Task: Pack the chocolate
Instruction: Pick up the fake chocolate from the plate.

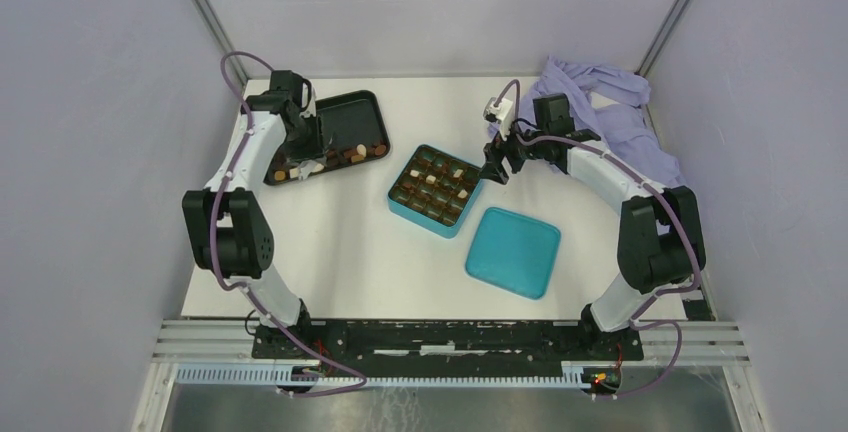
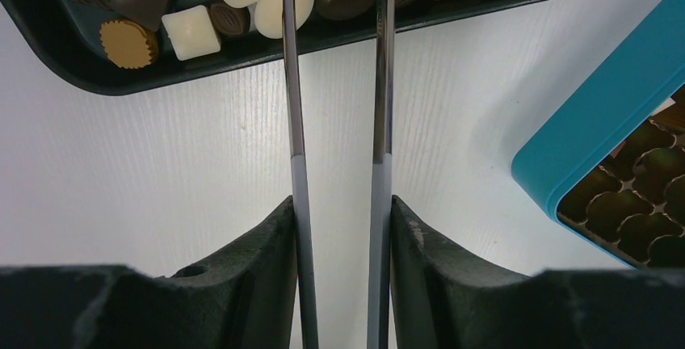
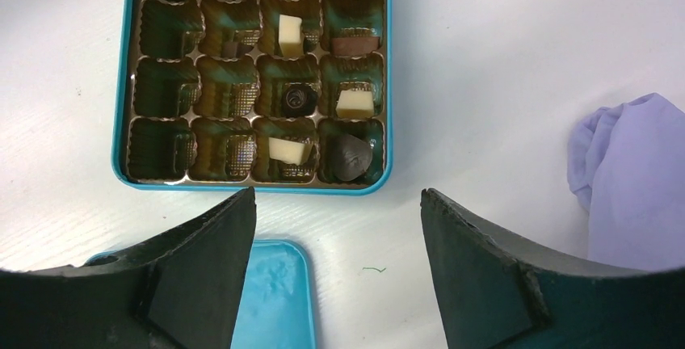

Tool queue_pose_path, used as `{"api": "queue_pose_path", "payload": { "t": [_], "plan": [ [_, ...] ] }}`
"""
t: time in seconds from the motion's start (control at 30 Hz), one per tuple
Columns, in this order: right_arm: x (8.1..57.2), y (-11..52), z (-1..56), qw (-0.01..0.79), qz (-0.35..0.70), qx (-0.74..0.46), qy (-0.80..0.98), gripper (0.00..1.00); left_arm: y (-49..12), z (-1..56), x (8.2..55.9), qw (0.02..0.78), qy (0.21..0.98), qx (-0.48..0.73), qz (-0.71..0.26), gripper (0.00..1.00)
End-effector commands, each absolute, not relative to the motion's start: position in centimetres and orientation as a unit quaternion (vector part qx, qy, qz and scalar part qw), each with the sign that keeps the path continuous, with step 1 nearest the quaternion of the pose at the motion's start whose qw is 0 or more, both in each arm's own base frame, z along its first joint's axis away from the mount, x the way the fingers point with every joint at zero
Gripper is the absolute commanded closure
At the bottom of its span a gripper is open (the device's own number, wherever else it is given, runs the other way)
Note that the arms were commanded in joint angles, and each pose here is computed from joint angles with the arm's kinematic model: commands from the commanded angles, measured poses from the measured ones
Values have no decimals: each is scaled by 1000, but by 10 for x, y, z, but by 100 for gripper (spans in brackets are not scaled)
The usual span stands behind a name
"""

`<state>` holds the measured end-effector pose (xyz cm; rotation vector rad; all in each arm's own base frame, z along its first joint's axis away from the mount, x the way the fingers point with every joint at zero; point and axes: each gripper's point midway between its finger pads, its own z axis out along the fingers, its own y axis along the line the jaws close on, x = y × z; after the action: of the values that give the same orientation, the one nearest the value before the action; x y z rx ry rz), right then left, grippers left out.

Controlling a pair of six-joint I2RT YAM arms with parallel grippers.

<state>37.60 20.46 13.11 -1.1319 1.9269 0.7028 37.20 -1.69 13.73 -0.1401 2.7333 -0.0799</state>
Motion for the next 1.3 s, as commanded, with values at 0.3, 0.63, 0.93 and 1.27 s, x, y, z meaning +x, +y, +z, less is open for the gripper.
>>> {"api": "queue_pose_path", "payload": {
  "t": [0.3,0.63,0.93,1.27],
  "plan": [
    [378,211,138,397,297,-447,744,20,-10,141,384,203,979,-18,-19,50],
    [379,212,136,394,302,-446,745,20,-6,134,384,193,981,-23,-14,50],
    [379,213,136,392,306,-445,745,20,-10,130,383,183,982,-28,-26,57],
    [379,212,137,394,305,-445,744,20,-14,134,384,184,982,-33,-37,76]
  ]
}}
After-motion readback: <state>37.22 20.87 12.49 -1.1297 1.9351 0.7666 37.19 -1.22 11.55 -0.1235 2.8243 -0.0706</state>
